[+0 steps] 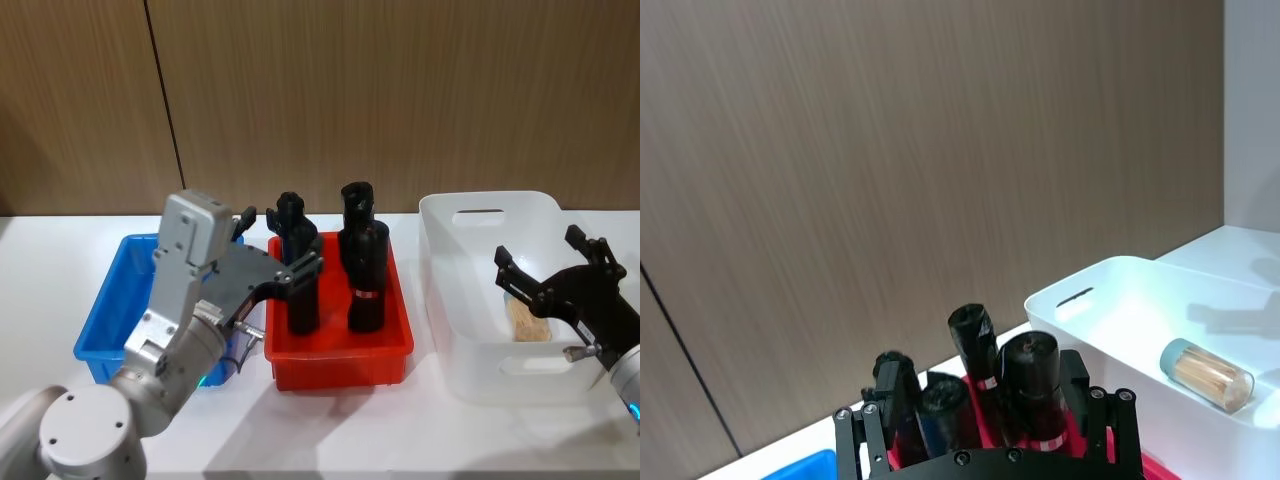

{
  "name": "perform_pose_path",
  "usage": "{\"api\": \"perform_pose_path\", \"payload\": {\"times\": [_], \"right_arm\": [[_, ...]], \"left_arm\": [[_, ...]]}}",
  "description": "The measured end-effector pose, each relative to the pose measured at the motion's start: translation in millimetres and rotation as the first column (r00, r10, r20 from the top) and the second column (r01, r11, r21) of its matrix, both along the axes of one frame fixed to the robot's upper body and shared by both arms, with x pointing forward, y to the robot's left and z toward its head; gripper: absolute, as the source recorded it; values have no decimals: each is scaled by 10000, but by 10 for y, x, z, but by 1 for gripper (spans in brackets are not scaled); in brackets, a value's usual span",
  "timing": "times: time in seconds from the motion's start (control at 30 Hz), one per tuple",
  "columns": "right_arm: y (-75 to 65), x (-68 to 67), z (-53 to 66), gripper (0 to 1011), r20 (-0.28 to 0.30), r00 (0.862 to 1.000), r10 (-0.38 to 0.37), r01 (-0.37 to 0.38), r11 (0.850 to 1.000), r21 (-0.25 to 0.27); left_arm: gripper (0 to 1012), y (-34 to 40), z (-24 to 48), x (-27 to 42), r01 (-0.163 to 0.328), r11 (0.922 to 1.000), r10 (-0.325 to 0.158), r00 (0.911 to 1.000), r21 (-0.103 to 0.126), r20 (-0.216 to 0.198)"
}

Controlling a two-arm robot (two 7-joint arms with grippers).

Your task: Pick the cotton swabs from the blue box and place them into the white box.

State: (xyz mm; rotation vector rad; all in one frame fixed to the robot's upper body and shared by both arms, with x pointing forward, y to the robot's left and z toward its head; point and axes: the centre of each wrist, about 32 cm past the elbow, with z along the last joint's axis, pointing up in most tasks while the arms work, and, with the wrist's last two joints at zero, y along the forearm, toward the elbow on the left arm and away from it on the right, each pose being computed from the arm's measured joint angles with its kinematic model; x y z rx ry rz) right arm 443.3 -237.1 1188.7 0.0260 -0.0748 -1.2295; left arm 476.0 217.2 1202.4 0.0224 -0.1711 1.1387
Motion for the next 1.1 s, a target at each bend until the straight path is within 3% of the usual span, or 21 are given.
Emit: {"api": "perform_pose_path", "payload": {"times": [0.3, 0.6, 0.9, 1.1], "right_arm": [[0, 0, 0, 1002, 1, 10000, -2, 2, 10000, 0], [0, 0, 0, 1002, 0, 10000, -1, 1, 10000, 0], [0, 0, 0, 1002, 0, 10000, -1, 1, 10000, 0], [0, 0, 0, 1002, 0, 10000, 0, 0, 10000, 0]], "left_arm": [[1004, 144, -13, -98, -178, 9997, 166, 9977, -183, -662], [1004, 307, -23, -142, -334, 9993, 308, 9876, -144, -1538], [1004, 435, -41, -61, -278, 9996, 293, 9745, 101, -2223], [1004, 505, -75, 69, -195, 9996, 245, 9652, 218, -2603]]}}
